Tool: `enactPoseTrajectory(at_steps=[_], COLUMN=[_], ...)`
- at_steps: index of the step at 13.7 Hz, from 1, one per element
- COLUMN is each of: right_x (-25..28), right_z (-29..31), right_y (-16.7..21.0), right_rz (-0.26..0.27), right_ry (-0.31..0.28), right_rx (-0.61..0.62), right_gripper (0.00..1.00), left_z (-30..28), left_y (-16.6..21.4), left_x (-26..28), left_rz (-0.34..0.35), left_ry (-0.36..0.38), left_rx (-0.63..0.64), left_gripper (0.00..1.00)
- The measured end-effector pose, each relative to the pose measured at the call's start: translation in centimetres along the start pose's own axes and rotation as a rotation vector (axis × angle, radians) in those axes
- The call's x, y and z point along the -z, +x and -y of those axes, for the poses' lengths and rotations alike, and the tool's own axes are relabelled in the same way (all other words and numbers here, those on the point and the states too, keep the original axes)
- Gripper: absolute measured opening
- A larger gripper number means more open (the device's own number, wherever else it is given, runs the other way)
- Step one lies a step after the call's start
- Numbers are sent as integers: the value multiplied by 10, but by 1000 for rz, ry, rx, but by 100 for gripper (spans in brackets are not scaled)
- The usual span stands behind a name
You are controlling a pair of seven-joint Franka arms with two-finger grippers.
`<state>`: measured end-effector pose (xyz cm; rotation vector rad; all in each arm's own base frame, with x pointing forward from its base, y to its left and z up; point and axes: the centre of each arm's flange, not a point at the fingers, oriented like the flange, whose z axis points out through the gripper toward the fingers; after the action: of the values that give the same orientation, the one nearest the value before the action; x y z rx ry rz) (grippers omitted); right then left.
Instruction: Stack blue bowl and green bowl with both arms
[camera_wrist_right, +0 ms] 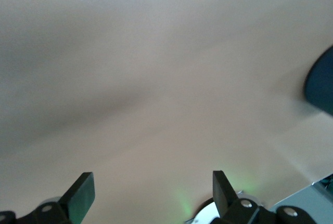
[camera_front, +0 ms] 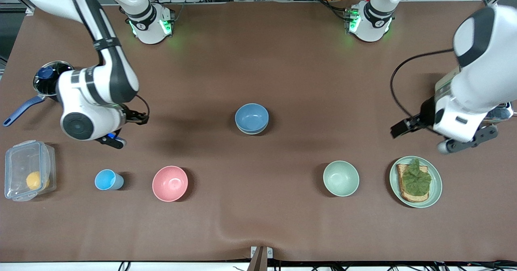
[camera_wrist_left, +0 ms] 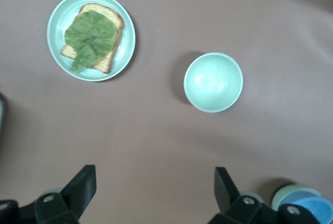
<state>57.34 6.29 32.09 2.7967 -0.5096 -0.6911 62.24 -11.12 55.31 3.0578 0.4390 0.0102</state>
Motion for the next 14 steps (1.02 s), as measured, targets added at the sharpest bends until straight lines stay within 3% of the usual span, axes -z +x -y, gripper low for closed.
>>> enactPoseTrajectory(at_steps=[5, 9, 14], right_x=[8, 26, 87], right_z=[-48, -103, -112], right_y=[20, 33, -8], right_rz=[-16, -50, -154], right_ry=[20, 70, 97], right_rx=[110, 231, 273], right_gripper=[100, 100, 100], left_z=[41, 37, 49], left_y=[-34, -67, -74], left_x=[41, 50, 59], left_rz=[27, 46, 62], left_ry=[47, 67, 113], left_rx=[-143, -197, -314], left_gripper=[100, 100, 100])
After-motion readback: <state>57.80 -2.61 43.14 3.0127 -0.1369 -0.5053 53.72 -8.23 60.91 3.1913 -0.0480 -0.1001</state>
